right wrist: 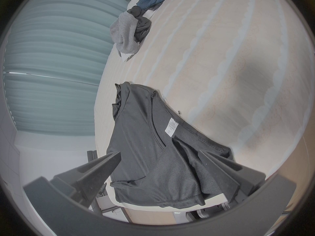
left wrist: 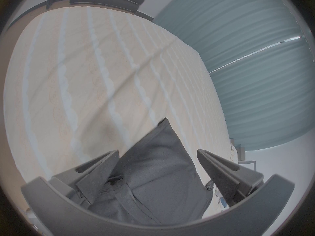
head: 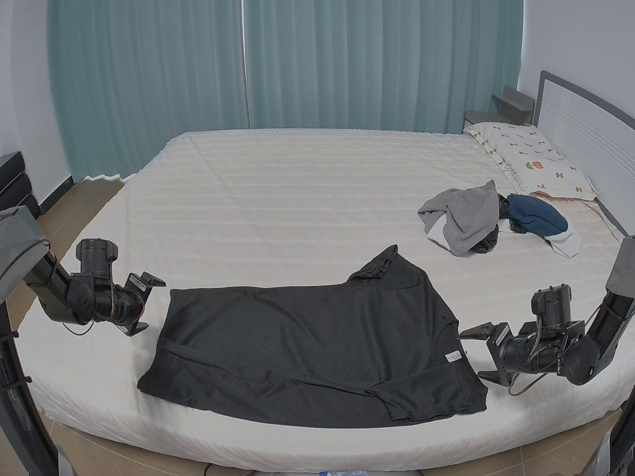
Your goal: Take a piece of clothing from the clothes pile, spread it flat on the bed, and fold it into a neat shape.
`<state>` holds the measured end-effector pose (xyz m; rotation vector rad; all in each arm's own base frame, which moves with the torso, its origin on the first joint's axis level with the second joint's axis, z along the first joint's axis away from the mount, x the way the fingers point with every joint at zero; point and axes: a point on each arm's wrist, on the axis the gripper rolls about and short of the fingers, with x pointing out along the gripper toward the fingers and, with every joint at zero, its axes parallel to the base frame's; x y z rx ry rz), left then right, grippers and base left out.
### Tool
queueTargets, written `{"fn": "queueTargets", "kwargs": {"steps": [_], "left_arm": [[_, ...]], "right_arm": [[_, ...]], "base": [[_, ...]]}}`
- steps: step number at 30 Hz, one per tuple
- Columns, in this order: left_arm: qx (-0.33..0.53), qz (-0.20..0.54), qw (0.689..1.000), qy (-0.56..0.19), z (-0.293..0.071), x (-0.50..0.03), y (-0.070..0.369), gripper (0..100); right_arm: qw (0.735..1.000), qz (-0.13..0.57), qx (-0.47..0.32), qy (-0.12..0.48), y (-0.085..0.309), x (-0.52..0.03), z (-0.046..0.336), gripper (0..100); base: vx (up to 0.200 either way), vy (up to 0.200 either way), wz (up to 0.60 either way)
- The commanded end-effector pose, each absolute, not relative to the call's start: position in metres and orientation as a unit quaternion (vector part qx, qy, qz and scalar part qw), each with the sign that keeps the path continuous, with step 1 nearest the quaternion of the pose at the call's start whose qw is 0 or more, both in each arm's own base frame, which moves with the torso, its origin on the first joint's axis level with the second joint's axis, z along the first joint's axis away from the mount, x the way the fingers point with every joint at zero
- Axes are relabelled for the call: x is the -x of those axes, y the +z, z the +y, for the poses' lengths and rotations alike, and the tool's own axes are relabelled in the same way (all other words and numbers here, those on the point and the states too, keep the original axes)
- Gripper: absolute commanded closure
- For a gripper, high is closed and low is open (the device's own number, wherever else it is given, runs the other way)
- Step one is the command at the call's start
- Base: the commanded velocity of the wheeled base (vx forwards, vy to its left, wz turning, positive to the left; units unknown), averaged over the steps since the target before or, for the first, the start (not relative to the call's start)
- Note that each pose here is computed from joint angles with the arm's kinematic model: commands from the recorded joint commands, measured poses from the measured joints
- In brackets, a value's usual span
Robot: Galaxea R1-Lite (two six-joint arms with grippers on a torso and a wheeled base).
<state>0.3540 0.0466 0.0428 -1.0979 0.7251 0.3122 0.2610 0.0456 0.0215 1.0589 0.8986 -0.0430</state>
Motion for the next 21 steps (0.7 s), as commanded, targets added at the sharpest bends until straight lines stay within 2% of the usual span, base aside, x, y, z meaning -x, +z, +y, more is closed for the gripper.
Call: {"fn": "queueTargets", "kwargs": {"steps": [1, 3, 4, 9, 21], "left_arm": [[0.519, 0.341, 0.772, 0.133, 0.055, -0.347, 0.047, 0], [0.518, 0.36, 0.769, 0.104, 0.053, -0.342, 0.047, 0], [0.499, 0.379, 0.776, 0.07, 0.052, -0.339, 0.044, 0], [0.425, 0.417, 0.803, 0.031, 0.047, -0.333, 0.033, 0], [0.359, 0.456, 0.814, 0.004, 0.036, -0.325, 0.016, 0]], "right_arm": [[0.769, 0.413, -0.488, -0.018, 0.023, -0.26, 0.046, 0], [0.769, 0.414, -0.487, -0.018, 0.023, -0.259, 0.046, 0], [0.769, 0.413, -0.487, -0.017, 0.023, -0.258, 0.046, 0], [0.771, 0.409, -0.487, -0.013, 0.022, -0.256, 0.046, 0], [0.772, 0.408, -0.487, -0.01, 0.021, -0.256, 0.047, 0]], "base": [[0.0, 0.0, 0.0], [0.0, 0.0, 0.0], [0.0, 0.0, 0.0], [0.0, 0.0, 0.0], [0.0, 0.0, 0.0]]}}
